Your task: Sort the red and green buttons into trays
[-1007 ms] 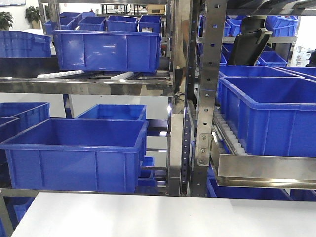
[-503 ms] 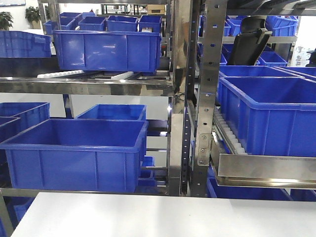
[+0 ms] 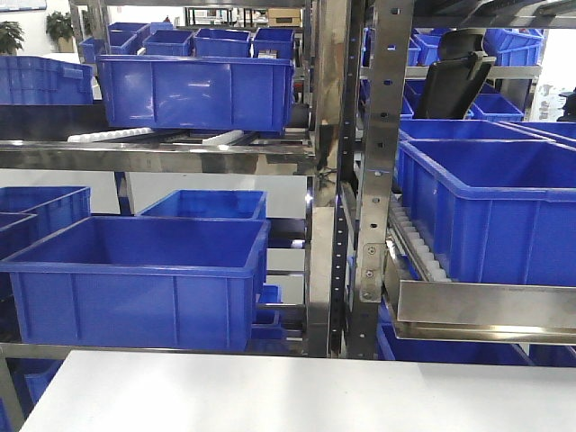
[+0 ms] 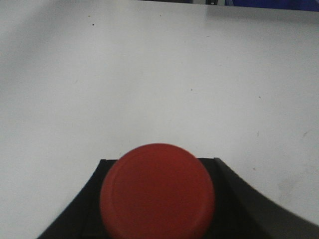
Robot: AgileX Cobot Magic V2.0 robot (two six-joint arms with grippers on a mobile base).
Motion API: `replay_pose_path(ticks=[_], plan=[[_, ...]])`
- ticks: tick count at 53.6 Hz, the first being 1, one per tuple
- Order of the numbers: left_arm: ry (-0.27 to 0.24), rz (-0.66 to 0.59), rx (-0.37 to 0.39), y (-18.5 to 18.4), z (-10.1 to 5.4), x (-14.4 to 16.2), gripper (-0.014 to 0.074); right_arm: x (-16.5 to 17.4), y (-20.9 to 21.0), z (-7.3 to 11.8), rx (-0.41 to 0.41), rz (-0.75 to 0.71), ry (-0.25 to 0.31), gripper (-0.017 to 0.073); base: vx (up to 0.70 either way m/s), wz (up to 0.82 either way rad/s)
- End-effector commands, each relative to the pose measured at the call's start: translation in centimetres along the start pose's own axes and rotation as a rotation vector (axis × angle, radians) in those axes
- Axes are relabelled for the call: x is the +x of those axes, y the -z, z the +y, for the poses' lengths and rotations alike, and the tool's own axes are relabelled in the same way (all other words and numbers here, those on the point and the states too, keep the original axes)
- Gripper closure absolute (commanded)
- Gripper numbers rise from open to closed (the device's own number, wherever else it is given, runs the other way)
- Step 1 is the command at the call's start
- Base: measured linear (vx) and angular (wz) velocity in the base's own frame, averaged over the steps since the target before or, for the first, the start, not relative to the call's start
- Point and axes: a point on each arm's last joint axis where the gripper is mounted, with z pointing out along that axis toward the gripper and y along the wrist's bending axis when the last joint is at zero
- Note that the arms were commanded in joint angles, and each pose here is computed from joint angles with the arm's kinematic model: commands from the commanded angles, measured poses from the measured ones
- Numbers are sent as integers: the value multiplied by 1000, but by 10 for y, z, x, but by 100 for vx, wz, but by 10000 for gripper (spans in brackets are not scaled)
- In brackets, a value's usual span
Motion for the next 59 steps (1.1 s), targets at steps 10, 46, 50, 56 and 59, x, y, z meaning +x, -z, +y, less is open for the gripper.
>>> replay_pose_path(ticks=[10,46,50,56,59], plan=[[138,258,-39,-24,2,99,60,-25,3,1,-14,-229,17,573,0,0],[-6,342,24,-58,-27,187,60,-25,3,-9,91,-229,-21,573,0,0],[-15,299,92,-63,-33,189,60,-25,3,-9,91,-229,-21,573,0,0],[-24,218,176,-70,-41,190,60,-25,3,-9,92,-229,-21,573,0,0],[-18,196,177,-75,-42,194,60,-25,3,-9,91,-229,-21,573,0,0]])
